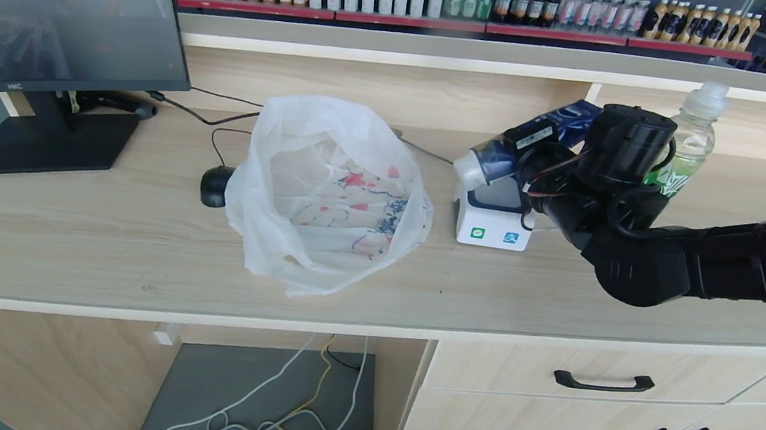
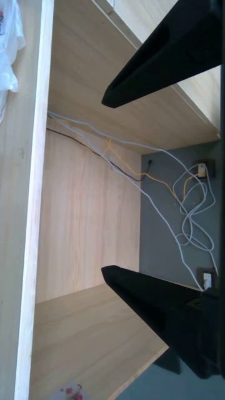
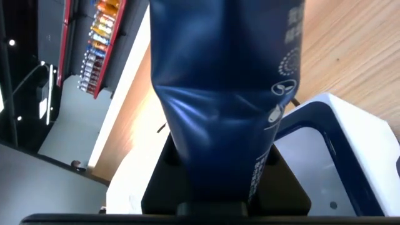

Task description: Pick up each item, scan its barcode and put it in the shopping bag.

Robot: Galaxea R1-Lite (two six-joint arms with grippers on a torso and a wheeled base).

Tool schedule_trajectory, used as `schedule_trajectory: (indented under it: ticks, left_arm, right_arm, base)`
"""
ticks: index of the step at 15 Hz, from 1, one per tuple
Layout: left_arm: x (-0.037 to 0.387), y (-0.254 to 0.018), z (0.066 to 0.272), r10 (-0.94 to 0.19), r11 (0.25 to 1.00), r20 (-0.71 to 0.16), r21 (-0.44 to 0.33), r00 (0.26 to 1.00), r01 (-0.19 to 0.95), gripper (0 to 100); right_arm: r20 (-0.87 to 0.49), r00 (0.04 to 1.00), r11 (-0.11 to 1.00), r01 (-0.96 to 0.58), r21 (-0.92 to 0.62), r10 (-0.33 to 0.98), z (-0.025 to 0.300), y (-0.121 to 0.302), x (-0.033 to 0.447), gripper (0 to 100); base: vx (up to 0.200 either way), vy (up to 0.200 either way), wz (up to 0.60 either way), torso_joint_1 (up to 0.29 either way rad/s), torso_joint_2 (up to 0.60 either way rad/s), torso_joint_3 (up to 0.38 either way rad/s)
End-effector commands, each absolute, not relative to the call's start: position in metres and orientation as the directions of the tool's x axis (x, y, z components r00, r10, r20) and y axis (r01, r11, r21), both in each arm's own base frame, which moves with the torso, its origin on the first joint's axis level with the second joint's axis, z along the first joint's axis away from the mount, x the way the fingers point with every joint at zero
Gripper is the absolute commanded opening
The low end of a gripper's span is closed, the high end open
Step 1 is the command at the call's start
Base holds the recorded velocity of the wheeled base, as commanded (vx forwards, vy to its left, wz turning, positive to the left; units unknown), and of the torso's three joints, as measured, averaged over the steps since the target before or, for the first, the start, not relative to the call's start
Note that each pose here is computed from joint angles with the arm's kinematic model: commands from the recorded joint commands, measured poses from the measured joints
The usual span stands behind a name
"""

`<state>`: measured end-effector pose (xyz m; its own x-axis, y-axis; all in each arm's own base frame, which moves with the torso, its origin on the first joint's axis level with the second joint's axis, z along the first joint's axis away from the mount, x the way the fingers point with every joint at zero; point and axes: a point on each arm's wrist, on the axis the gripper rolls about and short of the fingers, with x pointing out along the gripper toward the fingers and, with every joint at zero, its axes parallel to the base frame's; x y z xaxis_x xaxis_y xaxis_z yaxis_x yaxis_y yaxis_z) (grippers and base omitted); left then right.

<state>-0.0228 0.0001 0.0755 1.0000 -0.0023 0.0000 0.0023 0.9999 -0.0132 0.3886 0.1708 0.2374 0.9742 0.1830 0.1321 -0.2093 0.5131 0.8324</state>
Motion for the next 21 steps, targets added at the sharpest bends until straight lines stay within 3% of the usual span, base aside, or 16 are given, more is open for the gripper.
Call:
schedule_trajectory:
  ticks: [1, 21]
  left_arm:
    - [-0.023, 0.0, 0.076, -0.002, 1.0, -0.002, -0.014, 1.0, 0.002, 100]
    - [-0.023, 0.0, 0.076, -0.002, 1.0, -0.002, -0.014, 1.0, 0.002, 100]
  right_arm:
    - [0.126, 0.974, 0.509, -0.205, 0.836, 0.186, 0.235, 0.172, 0.39, 0]
    - [0.109, 0.98, 0.441, -0.174, 0.88, 0.169, 0.225, 0.161, 0.402, 0]
  base:
    - [0.0, 0.0, 0.0, 0.0, 0.0, 0.0]
    - [0.0, 0.0, 0.0, 0.0, 0.0, 0.0]
